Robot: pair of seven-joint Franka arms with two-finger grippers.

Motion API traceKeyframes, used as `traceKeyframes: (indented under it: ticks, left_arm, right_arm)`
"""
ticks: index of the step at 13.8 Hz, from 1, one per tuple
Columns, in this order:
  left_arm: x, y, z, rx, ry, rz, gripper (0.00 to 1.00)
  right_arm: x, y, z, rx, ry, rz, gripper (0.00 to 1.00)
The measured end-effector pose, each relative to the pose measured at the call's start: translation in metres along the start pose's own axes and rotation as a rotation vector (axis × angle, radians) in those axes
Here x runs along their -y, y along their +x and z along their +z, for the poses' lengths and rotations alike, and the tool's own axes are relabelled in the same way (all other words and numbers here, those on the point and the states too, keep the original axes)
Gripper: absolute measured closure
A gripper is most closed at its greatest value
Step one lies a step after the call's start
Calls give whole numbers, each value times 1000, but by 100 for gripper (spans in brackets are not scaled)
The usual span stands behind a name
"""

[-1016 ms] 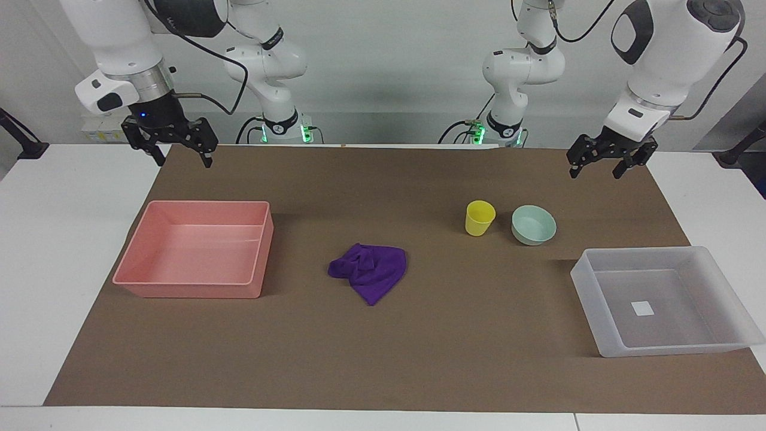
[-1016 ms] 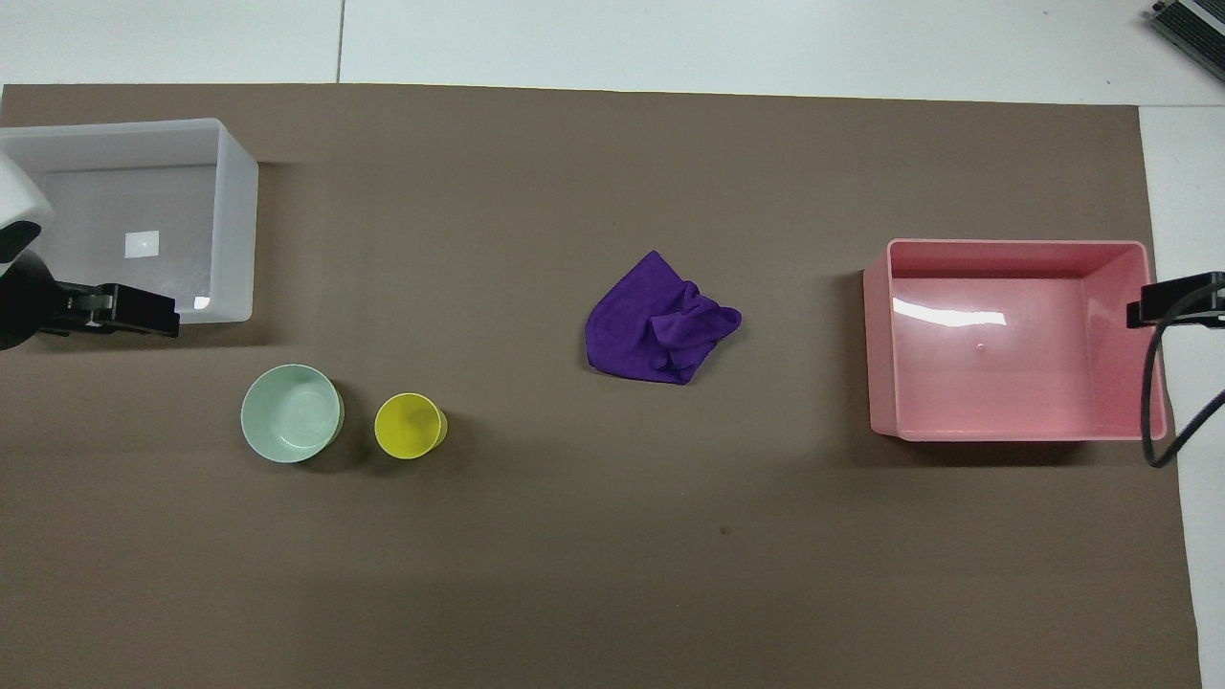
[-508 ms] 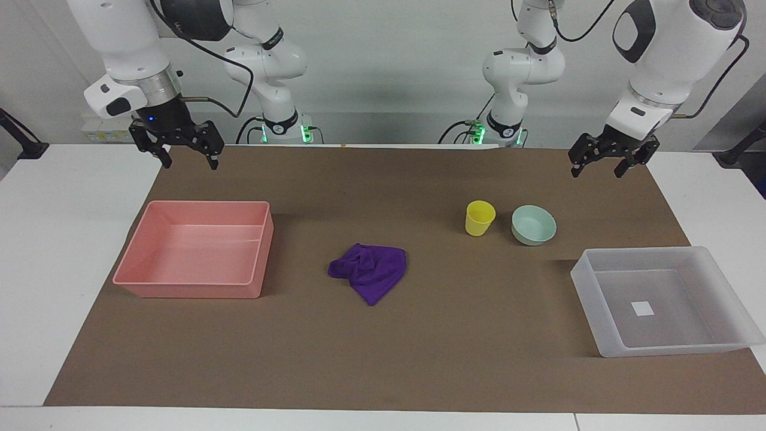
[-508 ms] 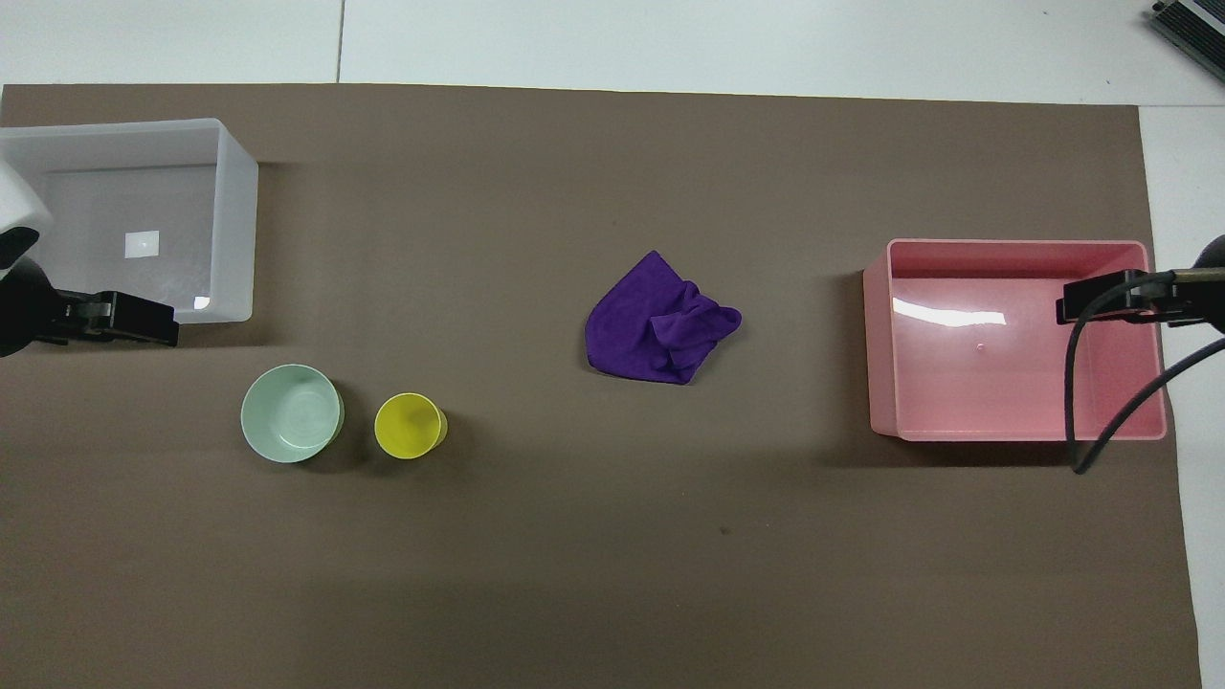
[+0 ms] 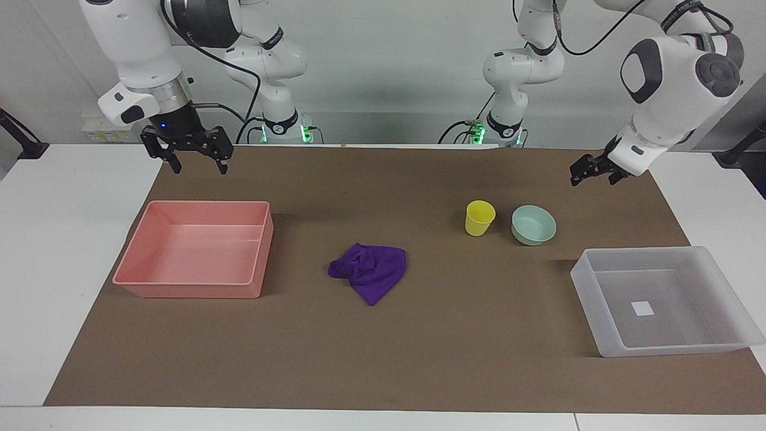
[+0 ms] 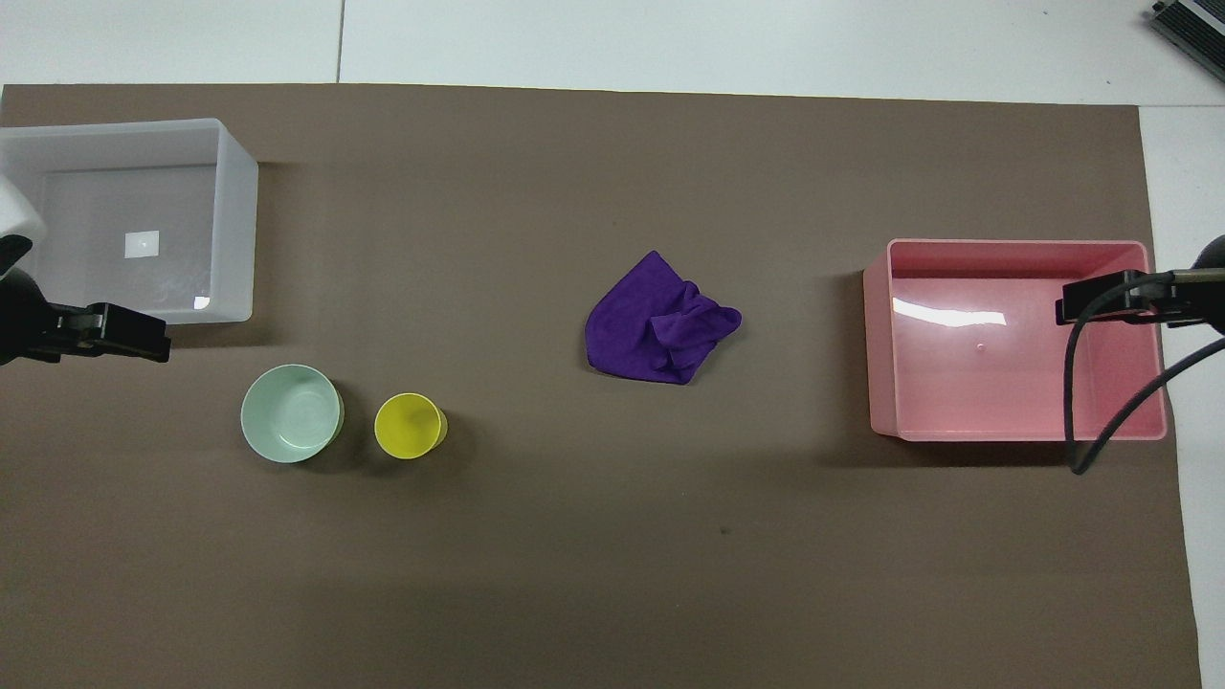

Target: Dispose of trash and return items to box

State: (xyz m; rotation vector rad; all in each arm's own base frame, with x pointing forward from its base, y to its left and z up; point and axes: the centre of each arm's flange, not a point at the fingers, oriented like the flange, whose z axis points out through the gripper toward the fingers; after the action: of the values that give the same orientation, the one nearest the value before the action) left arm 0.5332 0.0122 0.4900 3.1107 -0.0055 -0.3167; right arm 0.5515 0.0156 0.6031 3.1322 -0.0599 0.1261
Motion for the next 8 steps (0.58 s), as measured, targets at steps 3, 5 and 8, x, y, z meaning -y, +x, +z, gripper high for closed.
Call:
traceKeyframes:
  ticks: [3,5,8]
  left_arm:
    - [6,5,68,10,-9,17,0]
    - [4,1,105,21,-32,11,0]
    - [-1,-1,153,22,-63,1,2]
  right_arm:
    - [84,22,42,-75,15,30,0]
    - [137,38,93,-102,20,10,0]
    - [208,44,165,-128,28,-19,0]
